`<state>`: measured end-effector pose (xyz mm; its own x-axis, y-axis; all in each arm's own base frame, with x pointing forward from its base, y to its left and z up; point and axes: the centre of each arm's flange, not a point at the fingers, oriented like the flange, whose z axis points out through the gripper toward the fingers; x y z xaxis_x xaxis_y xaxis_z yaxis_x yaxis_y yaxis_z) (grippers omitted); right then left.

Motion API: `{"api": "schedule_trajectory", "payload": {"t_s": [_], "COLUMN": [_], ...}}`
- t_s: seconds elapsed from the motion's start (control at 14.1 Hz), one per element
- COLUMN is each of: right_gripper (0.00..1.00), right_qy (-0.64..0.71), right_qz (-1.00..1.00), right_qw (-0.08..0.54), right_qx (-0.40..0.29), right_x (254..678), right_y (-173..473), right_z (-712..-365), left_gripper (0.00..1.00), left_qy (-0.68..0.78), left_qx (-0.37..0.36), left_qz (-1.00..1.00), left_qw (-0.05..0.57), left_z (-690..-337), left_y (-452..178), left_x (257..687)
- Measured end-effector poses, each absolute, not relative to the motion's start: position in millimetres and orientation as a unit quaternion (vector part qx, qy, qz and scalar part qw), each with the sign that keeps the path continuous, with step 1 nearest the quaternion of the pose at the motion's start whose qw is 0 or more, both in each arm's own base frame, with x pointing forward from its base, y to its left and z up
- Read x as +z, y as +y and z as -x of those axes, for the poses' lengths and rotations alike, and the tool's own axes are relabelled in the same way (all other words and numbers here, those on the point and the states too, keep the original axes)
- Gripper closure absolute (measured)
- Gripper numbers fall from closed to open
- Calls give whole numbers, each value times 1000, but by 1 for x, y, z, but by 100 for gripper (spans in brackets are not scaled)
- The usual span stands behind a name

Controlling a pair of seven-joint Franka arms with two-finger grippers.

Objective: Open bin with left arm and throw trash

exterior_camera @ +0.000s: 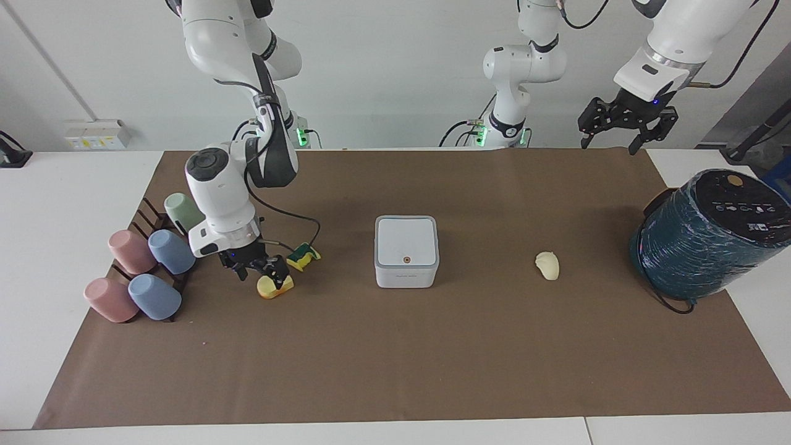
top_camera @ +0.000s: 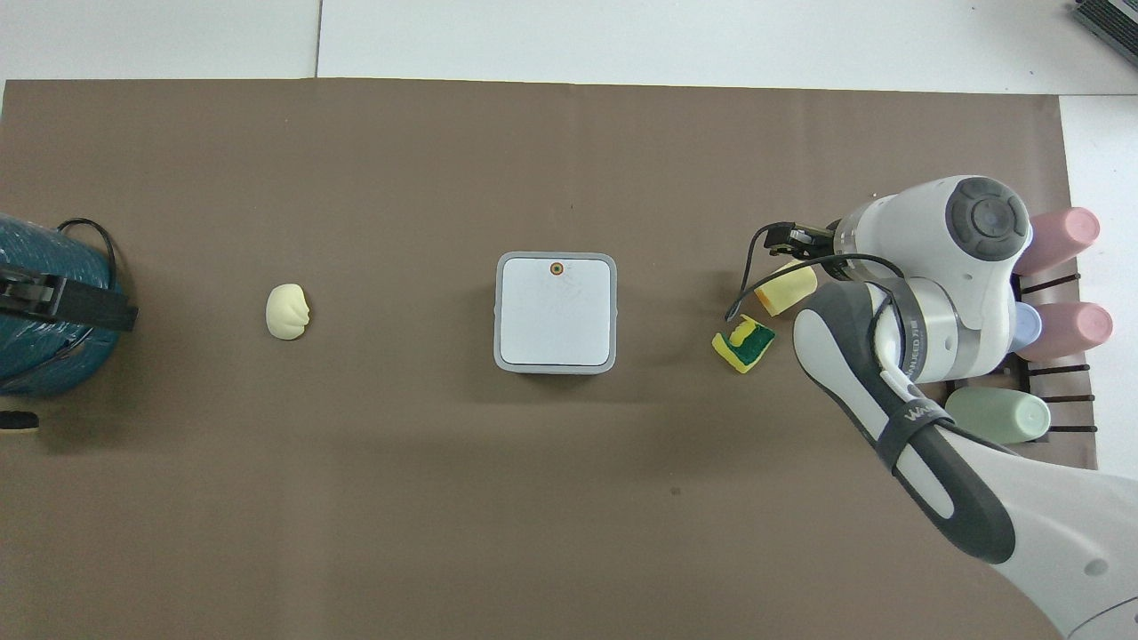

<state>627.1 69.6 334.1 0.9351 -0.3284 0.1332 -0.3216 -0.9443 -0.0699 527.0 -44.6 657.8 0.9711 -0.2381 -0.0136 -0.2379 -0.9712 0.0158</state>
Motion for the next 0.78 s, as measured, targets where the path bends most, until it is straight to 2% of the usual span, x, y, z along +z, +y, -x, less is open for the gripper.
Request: {"api": "schedule_trajectory", "payload": {"t_s": [0.78], "right_gripper": [0], "right_qy": [173], "right_qz": [983], "right_qw": [20], "right_qx": [-57], "right_x": [293], "right_y": [65], "right_z": [-608], "left_gripper": [0], "left_qy": [-111], "left_qx": [-3], "left_qz": [-994], "left_qw": [7], "left_z": [-528], "left_y": [-36], "left_x": [662]}}
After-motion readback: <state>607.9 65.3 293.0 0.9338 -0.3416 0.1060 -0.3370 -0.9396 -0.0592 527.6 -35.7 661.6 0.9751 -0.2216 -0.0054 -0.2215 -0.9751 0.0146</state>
